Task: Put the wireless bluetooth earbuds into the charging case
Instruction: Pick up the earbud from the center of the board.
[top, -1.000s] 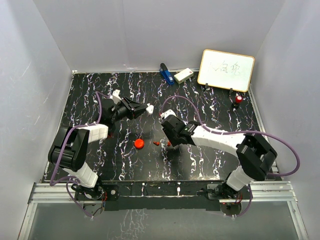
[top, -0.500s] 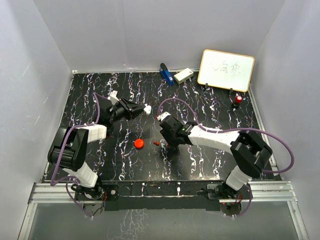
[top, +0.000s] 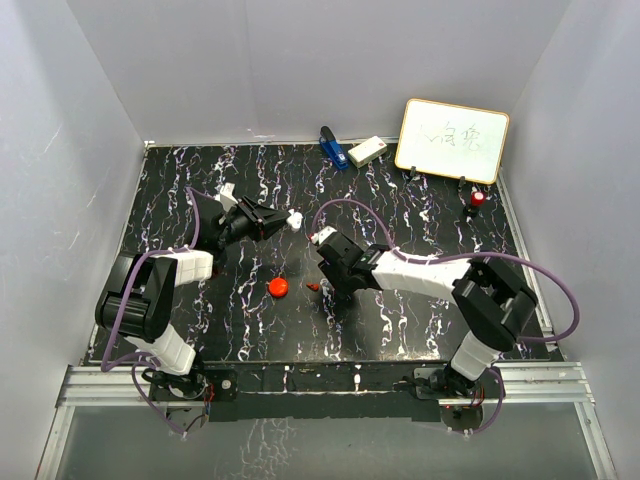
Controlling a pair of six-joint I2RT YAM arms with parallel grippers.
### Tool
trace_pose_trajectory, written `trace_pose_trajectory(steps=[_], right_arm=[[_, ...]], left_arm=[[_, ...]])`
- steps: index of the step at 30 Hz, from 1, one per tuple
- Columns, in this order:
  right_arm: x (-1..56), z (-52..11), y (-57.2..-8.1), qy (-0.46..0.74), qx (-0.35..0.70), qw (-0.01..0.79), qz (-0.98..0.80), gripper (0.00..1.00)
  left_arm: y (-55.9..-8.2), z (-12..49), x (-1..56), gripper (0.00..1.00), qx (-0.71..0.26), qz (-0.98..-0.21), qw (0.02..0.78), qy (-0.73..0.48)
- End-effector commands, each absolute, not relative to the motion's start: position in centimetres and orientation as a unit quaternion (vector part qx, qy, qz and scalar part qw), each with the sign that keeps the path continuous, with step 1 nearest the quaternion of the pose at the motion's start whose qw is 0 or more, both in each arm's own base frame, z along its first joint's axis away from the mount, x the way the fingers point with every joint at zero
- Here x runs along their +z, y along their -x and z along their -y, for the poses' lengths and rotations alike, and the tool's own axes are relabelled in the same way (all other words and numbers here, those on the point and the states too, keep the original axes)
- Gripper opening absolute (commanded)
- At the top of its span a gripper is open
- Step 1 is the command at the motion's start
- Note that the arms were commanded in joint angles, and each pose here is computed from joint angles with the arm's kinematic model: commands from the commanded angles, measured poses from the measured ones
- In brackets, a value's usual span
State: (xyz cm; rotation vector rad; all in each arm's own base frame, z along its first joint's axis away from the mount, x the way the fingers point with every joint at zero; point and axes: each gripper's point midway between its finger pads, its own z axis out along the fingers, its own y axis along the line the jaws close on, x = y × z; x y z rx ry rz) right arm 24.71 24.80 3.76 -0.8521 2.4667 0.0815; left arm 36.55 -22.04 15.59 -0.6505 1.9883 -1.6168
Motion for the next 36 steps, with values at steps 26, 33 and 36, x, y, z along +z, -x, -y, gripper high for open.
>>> trace_pose_trajectory(steps=[26, 33, 36], right_arm=[[2.2, -24.8, -25.5, 0.317, 0.016, 0.268, -0.909, 0.26], [2.0, -24.8, -25.5, 0.315, 0.015, 0.266, -0.911, 0.21], [2.1, -24.8, -25.6, 0.313, 0.016, 0.267, -0.911, 0.17]], left_arm=[[-36.1, 21.7, 17.9, 0.00, -0.609, -0.715, 0.266, 0.217], [-36.0, 21.7, 17.9, 0.00, -0.609, -0.715, 0.266, 0.218], [-36.1, 21.6, 17.9, 0.00, -0.609, -0.714, 0.266, 0.219]])
